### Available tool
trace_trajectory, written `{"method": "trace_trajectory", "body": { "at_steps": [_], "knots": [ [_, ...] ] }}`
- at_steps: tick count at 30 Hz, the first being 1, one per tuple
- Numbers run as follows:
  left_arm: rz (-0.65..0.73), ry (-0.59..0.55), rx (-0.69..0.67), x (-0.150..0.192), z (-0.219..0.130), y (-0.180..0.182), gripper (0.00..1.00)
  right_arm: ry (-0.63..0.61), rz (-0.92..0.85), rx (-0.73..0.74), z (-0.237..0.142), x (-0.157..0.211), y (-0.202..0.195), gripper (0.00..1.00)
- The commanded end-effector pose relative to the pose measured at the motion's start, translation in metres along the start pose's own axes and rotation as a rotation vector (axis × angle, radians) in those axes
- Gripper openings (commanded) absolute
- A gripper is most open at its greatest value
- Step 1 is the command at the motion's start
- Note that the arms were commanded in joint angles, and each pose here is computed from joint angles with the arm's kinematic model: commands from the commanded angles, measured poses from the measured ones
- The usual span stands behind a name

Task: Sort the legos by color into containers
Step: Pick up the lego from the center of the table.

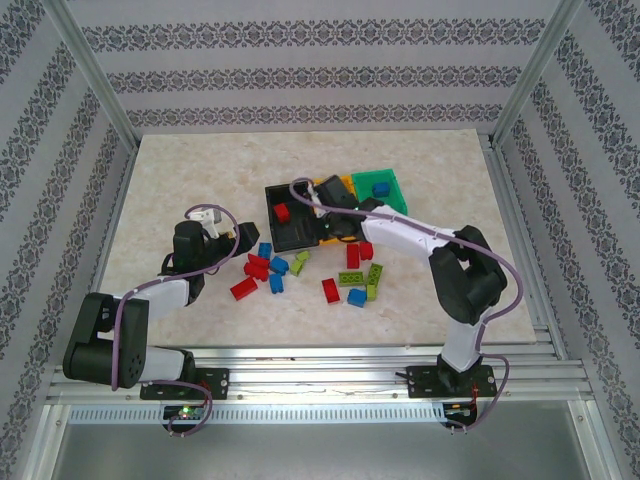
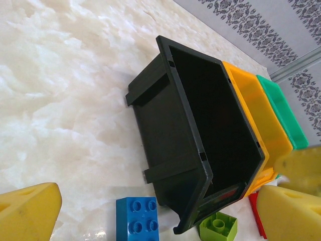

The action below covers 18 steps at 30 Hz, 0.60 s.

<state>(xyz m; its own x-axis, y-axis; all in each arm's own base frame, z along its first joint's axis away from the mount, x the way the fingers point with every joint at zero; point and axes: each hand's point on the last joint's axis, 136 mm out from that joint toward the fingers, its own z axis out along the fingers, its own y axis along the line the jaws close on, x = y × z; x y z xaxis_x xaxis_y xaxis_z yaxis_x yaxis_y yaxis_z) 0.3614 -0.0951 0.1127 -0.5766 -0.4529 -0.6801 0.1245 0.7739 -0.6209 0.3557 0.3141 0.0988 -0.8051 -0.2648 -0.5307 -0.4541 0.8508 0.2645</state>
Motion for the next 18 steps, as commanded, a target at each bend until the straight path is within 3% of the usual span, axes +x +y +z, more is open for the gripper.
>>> {"method": "trace_trajectory", "body": {
  "at_steps": [1,8,18],
  "knots": [
    [0.012,0.001,0.024,0.001,-0.002,-0.007,1.0,0.068,-0.066,-0.016,-0.008,0.034,0.016,0.64],
    [0.001,0.003,0.028,0.003,-0.001,-0.006,1.0,0.125,-0.034,-0.05,0.008,0.068,0.039,0.64],
    [-0.003,0.014,0.023,0.006,0.001,-0.004,1.0,0.19,0.004,-0.075,0.037,0.08,0.055,0.63]
  ]
}}
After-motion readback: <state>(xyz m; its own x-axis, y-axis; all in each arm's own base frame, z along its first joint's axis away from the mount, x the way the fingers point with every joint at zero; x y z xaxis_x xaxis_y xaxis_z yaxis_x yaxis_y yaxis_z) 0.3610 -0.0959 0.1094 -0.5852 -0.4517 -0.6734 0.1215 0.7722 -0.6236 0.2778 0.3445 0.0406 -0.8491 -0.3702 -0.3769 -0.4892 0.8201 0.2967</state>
